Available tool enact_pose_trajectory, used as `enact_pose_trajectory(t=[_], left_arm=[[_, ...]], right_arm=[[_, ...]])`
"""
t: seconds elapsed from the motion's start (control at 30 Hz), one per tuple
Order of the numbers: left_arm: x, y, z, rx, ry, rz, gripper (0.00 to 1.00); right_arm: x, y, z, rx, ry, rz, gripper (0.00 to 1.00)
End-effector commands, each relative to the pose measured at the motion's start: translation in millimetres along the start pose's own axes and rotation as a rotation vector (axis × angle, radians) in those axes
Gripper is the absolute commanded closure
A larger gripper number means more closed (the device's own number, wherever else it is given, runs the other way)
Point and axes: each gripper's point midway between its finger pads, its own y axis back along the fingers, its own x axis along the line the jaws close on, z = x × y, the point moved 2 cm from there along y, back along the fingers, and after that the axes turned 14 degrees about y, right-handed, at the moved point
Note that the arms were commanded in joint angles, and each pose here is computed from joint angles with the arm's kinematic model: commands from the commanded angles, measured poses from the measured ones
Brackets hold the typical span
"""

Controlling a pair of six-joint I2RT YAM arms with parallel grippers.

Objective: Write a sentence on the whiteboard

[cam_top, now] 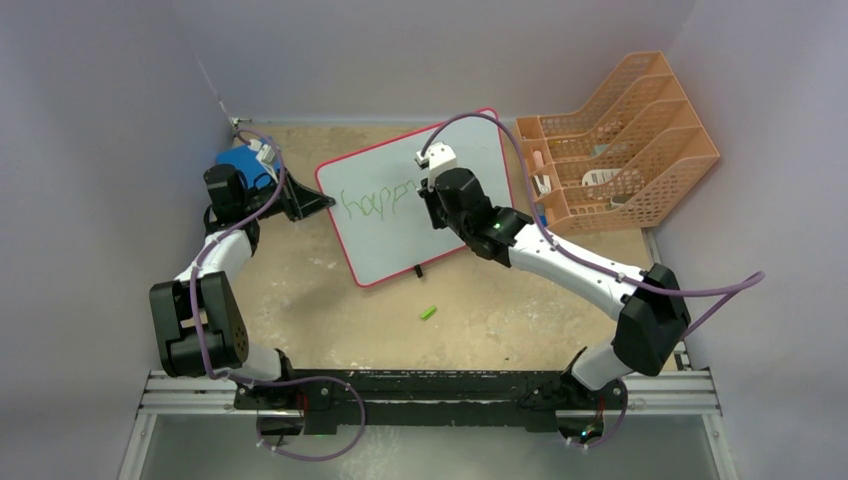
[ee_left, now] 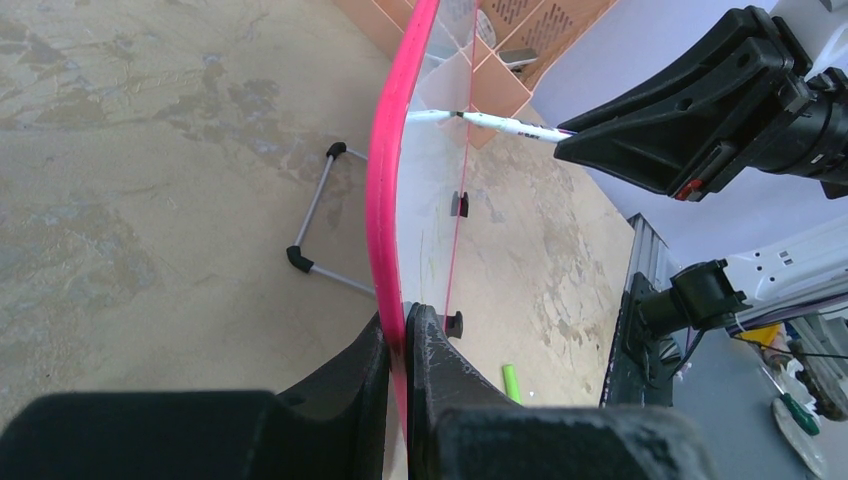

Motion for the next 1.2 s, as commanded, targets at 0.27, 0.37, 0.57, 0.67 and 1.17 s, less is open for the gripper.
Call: enact_pose_trajectory(t=[0.27, 0.37, 0.57, 0.67, 1.17], left_arm=[[-11, -3, 8, 0.001, -0.095, -0.02, 1.0], [-11, -3, 8, 0.002, -0.096, -0.022, 1.0], [-11, -3, 8, 0.001, -0.094, -0.021, 1.0], [-11, -3, 8, 0.001, -0.094, -0.021, 1.0], [-11, -3, 8, 0.002, -0.093, -0.022, 1.0]], right_arm=[[-25, 9, 14, -0.03, -0.044, -0.096, 1.0], [-26, 10, 20, -0.045, -0.046, -0.099, 1.0], [-29, 11, 29, -0.07, -0.046, -0.105, 1.0], [-30, 10, 32, -0.077, -0.043, -0.109, 1.0], [-28, 7, 39, -0.087, -0.034, -0.097, 1.0]])
